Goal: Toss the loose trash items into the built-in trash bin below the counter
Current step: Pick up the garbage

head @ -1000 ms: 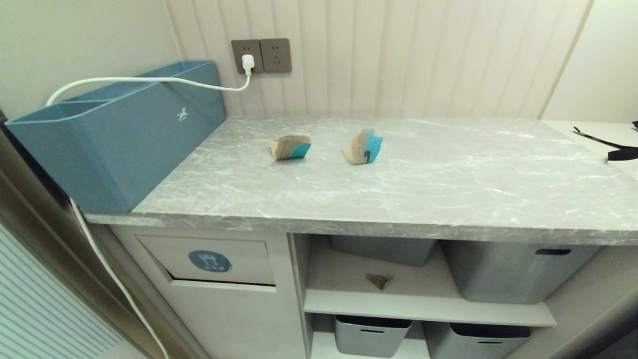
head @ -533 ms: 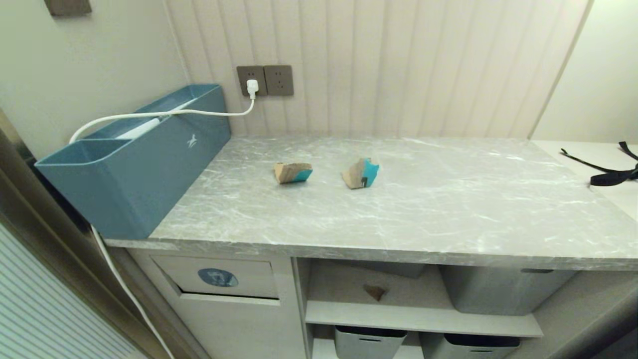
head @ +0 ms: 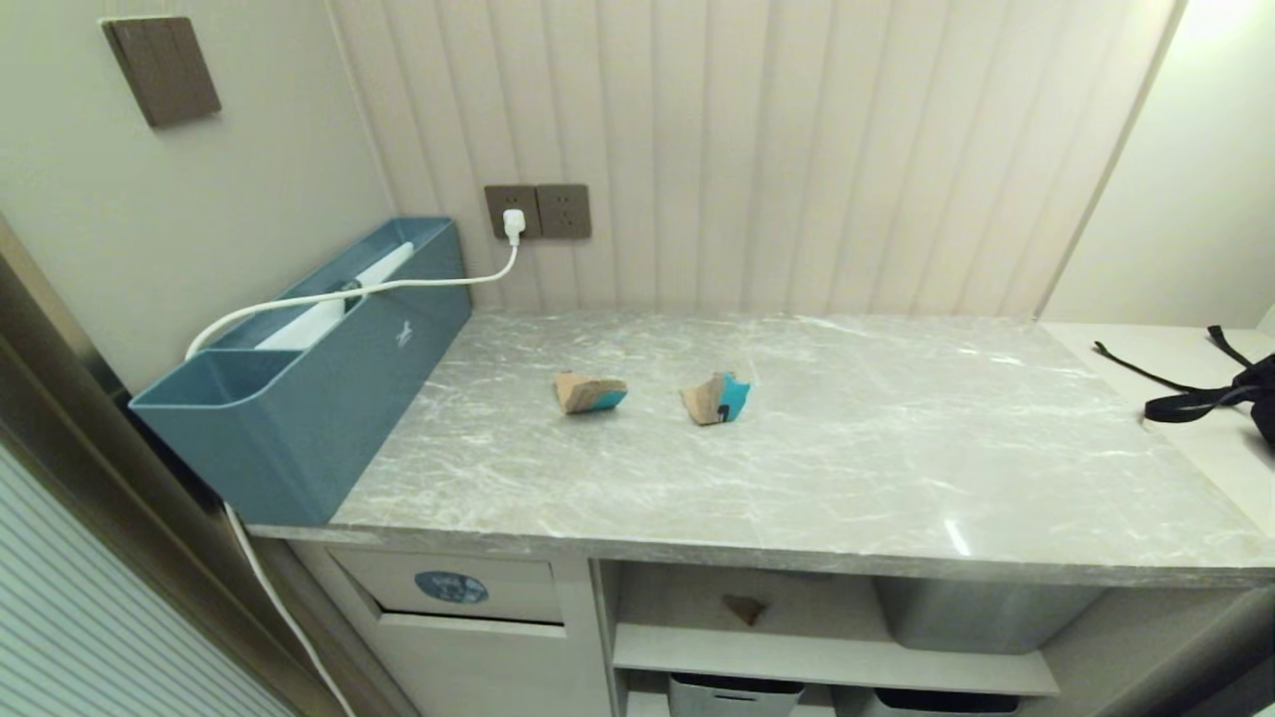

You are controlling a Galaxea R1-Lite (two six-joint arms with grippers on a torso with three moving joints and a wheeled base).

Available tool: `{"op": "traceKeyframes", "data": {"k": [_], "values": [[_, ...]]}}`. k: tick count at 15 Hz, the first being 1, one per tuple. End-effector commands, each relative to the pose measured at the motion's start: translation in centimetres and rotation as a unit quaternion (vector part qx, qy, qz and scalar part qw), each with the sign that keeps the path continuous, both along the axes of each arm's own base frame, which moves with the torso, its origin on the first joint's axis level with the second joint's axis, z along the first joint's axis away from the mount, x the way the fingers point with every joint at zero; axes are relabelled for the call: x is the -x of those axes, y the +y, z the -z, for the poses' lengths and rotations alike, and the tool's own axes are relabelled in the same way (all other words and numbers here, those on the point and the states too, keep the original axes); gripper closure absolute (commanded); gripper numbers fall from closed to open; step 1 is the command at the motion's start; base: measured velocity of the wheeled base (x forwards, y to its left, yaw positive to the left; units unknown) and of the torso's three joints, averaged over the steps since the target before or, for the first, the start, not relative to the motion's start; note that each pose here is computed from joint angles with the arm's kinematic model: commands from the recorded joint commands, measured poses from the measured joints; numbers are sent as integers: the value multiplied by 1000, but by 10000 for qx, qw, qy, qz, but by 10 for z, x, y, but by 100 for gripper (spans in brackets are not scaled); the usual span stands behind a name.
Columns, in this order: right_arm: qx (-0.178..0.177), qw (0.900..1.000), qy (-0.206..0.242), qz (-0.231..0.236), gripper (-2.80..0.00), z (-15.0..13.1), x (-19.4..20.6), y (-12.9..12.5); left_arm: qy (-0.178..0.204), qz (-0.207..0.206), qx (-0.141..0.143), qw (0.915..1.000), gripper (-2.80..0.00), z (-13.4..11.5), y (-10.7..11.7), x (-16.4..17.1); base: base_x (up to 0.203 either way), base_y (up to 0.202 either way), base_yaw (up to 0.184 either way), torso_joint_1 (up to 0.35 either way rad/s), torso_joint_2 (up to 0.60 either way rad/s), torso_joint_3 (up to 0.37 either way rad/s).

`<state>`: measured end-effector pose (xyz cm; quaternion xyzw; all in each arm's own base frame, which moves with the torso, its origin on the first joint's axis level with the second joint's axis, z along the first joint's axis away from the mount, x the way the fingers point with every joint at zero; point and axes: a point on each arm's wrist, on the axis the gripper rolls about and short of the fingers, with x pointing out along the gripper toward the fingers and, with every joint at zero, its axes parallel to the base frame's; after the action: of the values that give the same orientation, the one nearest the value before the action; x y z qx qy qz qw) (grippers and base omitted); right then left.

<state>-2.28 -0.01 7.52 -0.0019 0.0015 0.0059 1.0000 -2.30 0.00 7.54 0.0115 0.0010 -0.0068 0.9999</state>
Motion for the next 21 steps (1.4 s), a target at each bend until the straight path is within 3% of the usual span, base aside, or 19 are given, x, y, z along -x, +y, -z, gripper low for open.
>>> {"op": "traceKeyframes", "data": {"k": [1, 8, 11, 14, 15, 18, 21], "values": [[3, 10000, -8, -3, 0, 0, 0, 0, -11, 1, 0, 10000, 0, 0, 0, 0, 0, 0, 0, 195, -419, -219], [-4, 10000, -8, 3, 0, 0, 0, 0, -46, 30, -46, 10000, 0, -2, 0, 1, 0, 0, 0, 17, -35, -18], [4, 10000, -8, -3, 0, 0, 0, 0, -204, 204, -67, 9996, 0, -48, -1, 1, 0, 0, 0, 0, 0, 0], [4, 10000, -8, -3, 0, 0, 0, 0, 371, 744, -2, 9965, 0, -120, -4, -44, 0, 0, 0, 0, 0, 0], [4, 10000, -8, -3, 0, 0, 0, 0, 651, 976, 38, 9931, -280, -138, -6, -70, 0, 0, 0, 0, 0, 0], [4, 10000, -16, -3, 0, 0, 0, 0, 1246, 1640, 90, 9785, -280, -162, -17, -156, 0, 0, 0, 0, 0, 0], [4, 10000, -8, -3, 0, 0, 0, 0, 1427, 2117, -104, 9668, -280, -149, -35, -253, 0, 0, 0, 0, 0, 0]]}}
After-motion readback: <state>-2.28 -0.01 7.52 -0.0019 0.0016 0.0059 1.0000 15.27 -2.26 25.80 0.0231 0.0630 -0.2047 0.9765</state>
